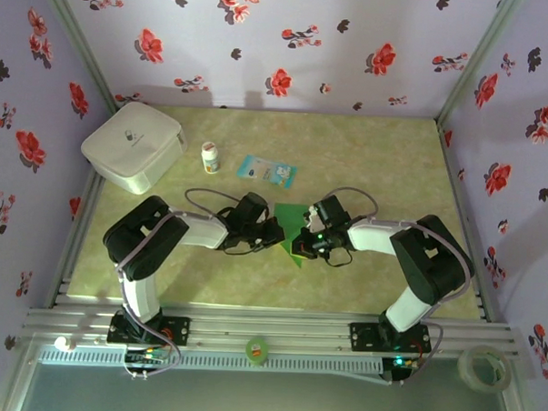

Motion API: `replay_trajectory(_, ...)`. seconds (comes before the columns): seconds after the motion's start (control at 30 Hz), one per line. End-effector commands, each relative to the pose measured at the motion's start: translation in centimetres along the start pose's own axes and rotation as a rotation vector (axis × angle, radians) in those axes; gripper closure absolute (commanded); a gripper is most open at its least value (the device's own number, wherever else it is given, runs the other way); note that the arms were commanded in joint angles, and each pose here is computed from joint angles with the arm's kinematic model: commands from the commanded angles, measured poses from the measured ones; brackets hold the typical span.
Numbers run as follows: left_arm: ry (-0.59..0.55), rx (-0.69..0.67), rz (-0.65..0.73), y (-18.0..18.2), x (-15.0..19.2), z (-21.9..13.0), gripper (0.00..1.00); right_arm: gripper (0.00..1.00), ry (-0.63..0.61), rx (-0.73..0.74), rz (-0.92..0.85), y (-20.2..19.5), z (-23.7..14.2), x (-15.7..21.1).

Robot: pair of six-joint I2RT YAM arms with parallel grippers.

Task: Fold a paper plane with a square sheet of paper (pick it up from the middle)
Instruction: Third fold the triangle at the center of the table.

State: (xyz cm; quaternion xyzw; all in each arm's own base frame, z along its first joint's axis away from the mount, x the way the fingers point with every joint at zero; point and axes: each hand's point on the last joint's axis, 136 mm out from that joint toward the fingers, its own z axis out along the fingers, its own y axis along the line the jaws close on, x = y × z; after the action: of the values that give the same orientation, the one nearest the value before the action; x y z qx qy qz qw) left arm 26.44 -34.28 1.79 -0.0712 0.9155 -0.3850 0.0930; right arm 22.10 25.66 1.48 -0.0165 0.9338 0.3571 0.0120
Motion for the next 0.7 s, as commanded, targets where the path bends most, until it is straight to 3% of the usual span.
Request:
replay_trajectory(0.0, -0.062, -0.207, -0.075, 6.4, -2.5, -0.6, 0.97, 1.00, 0.086, 0.152, 0.075, -4.8, 0.7, 3.0)
replay_trajectory(0.27, -0.085, -0.231, -0.099, 7.8, -4.3, -1.9, 0.98, 1.00, 0.109, 0.142, 0.026, -4.6, 0.5, 3.1)
replay_trajectory(0.6, -0.157, -0.134, -0.025, 3.2, -5.7, -5.3, 0.96, 0.99, 0.189, 0.068, -0.048, -3.5, -0.2, 3.6)
replay_trajectory(0.67, -0.166, -0.126, -0.020, 2.9, -5.5, -5.9, 0.96, 0.99, 0.194, 0.107, -0.054, -3.9, -0.4, 3.5)
